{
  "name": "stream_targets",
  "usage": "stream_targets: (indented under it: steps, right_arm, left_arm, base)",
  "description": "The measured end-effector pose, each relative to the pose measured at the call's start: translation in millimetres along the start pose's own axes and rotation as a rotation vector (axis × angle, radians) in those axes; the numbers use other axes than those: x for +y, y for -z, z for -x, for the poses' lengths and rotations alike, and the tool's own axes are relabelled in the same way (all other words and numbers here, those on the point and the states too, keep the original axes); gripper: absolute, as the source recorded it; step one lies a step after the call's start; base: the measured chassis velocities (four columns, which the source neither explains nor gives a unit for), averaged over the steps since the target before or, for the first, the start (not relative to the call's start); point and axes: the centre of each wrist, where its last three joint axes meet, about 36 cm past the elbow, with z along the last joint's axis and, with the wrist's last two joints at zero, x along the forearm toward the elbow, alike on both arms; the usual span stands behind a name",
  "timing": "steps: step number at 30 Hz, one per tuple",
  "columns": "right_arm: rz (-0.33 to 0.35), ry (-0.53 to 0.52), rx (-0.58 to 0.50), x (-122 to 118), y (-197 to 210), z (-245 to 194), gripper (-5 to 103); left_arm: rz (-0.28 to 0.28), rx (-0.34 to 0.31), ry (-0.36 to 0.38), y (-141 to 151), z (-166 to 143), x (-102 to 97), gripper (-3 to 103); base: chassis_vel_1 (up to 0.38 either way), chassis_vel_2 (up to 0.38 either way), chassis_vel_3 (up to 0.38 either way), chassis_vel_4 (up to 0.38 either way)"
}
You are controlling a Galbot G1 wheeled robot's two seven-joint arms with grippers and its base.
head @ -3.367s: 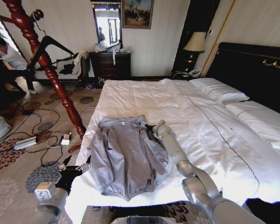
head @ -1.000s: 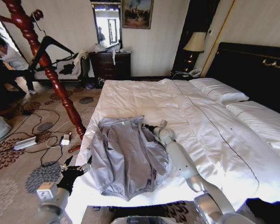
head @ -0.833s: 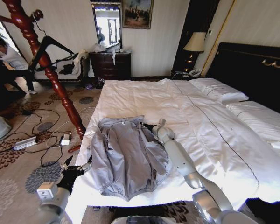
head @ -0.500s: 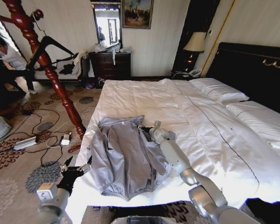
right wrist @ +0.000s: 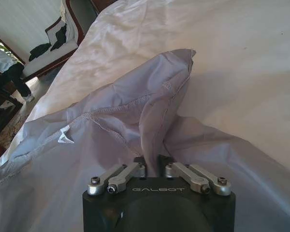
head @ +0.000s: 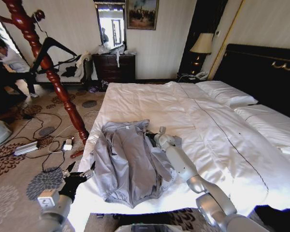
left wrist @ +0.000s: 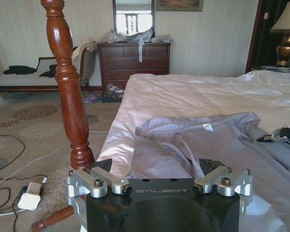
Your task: Pick up the clothes from the bed and hang them on the clothes hanger.
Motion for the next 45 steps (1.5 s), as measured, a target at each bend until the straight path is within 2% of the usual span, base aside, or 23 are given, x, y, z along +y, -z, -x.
stream_targets:
  steps: [3,9,12,15,17,19,21,24,33,34,36,39,41,42,43,44,45]
  right_arm:
    - [-0.005,0.002,0.0,-0.6,-1.4,-2.1,2]
    - [-0.025,0.008,-0.008,0.3,-3.1,-10.2,0]
    - [-0.059,0.018,-0.025,5.6,-0.4,-25.6,0]
    - [-0.131,0.039,-0.034,9.4,-0.8,-60.0,0]
    - [-0.156,0.037,-0.033,6.8,-2.6,-69.5,0]
    - [-0.234,0.02,-0.031,-1.8,-9.6,-103.9,0]
    - [-0.249,0.02,-0.027,-2.6,-13.0,-111.0,0]
    - [-0.32,0.015,0.022,-7.1,-50.0,-140.9,0]
    - [-0.409,0.049,0.09,-0.8,-119.3,-154.3,-2]
    - [-0.409,0.049,0.09,-0.8,-119.3,-154.3,-2]
    - [-0.408,0.087,0.099,6.4,-126.0,-156.6,8]
    - [-0.377,0.139,0.109,14.1,-128.9,-162.5,14]
    - [-0.272,0.194,0.119,21.5,-126.3,-171.8,25]
    - [-0.24,0.202,0.117,22.8,-123.6,-174.1,30]
    - [-0.24,0.202,0.117,22.8,-123.6,-174.1,30]
    - [-0.152,0.225,0.102,24.9,-113.1,-179.7,36]
    - [-0.105,0.238,0.089,25.1,-105.8,-182.4,41]
  left_arm:
    - [0.0,0.0,0.0,-0.2,-0.2,-0.2,100]
    - [0.002,-0.001,-0.001,-0.2,-0.2,-0.6,100]
    - [0.003,-0.002,-0.002,0.0,0.0,-0.6,100]
    - [0.003,-0.005,-0.004,0.6,0.5,-0.6,100]
    - [0.003,-0.006,-0.004,0.6,0.6,-0.7,100]
    - [0.0,-0.005,-0.008,0.2,0.6,-1.8,100]
    - [0.0,-0.005,-0.009,0.1,0.6,-2.0,100]
    - [0.001,-0.004,-0.01,-0.9,0.2,-3.4,100]
    - [0.002,0.003,0.001,-3.3,-2.3,-3.4,100]
    - [0.002,0.003,0.001,-3.3,-2.3,-3.4,100]
    - [0.002,0.005,0.004,-3.6,-2.9,-2.9,100]
    - [0.002,0.005,0.007,-3.7,-3.2,-2.5,100]
    - [0.0,0.006,0.01,-3.9,-3.4,-2.4,100]
    - [-0.001,0.006,0.011,-4.0,-3.5,-2.4,100]
    - [-0.001,0.006,0.011,-4.0,-3.5,-2.4,100]
    - [-0.004,0.007,0.012,-4.1,-3.6,-2.4,100]
    - [-0.005,0.007,0.012,-4.2,-3.6,-2.4,100]
  base:
    - [0.0,0.0,0.0,0.0]
    - [0.0,0.0,0.0,0.0]
    - [0.0,0.0,0.0,0.0]
    - [0.0,0.0,0.0,0.0]
    - [0.0,0.0,0.0,0.0]
    - [0.0,0.0,0.0,0.0]
    - [0.0,0.0,0.0,0.0]
    - [0.0,0.0,0.0,0.0]
    - [0.0,0.0,0.0,0.0]
    - [0.0,0.0,0.0,0.0]
    - [0.0,0.0,0.0,0.0]
    - [0.0,0.0,0.0,0.0]
    - [0.0,0.0,0.0,0.0]
    - [0.0,0.0,0.0,0.0]
    - [0.0,0.0,0.0,0.0]
    - [0.0,0.0,0.0,0.0]
    - [0.0,0.0,0.0,0.0]
